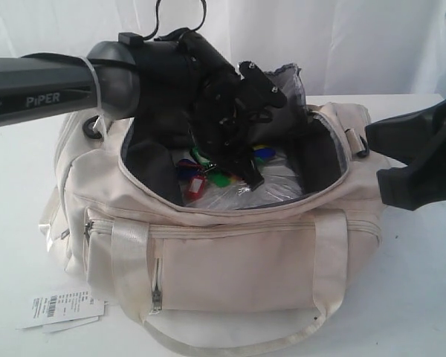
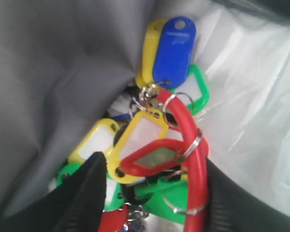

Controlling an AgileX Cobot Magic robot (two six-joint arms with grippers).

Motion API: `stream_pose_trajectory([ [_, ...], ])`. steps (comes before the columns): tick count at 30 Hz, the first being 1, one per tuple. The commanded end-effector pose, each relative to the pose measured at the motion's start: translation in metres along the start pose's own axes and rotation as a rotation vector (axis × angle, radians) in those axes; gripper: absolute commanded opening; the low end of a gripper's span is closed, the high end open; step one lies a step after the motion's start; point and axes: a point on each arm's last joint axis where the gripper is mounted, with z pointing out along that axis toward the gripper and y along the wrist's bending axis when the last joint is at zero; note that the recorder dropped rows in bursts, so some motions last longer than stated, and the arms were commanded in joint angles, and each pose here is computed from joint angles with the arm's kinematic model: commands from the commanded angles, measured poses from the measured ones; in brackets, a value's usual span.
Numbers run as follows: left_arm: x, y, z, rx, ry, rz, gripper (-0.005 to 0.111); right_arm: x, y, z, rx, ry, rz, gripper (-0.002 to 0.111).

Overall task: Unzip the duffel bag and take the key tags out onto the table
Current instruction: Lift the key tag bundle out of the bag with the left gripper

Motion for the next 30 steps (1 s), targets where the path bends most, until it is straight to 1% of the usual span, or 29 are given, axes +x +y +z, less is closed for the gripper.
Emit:
stream_pose_trajectory([
  [1,0.005,0.0,0.003,-0.001,0.055,-0.009,0.033,0.001,0.0,-0.001,0.0,-0.004,0.002,0.0],
  [2,0.005,0.001,-0.001,-0.004,0.057,-0.018,0.026,0.001,0.0,-0.001,0.0,-0.002,0.002,0.0],
  [4,-0.001,0.007,-0.014,-0.014,0.038,-0.03,0.005,0.001,0.0,-0.001,0.0,0.0,0.002,0.0],
  [5,-0.003,0.009,-0.021,-0.019,0.023,-0.036,0.0,0.001,0.0,-0.001,0.0,0.0,0.002,0.0],
  [10,-0.015,0.025,-0.069,-0.048,-0.087,-0.063,0.0,0.001,0.0,-0.001,0.0,0.0,0.002,0.0],
  [16,-0.012,0.039,-0.122,-0.077,-0.152,-0.057,0.0,0.001,0.0,-0.001,-0.001,0.002,0.002,0.0],
  [19,-0.007,0.043,-0.143,-0.084,-0.14,-0.063,0.0,0.001,0.0,-0.001,0.0,0.0,0.002,0.0],
  [25,0.009,0.047,-0.174,-0.073,-0.074,-0.07,0.0,0.001,0.0,-0.001,0.0,-0.002,0.002,0.0],
  [30,0.02,0.045,-0.197,-0.01,-0.037,-0.053,0.0,0.001,0.0,-0.001,0.002,-0.003,-0.002,0.0],
])
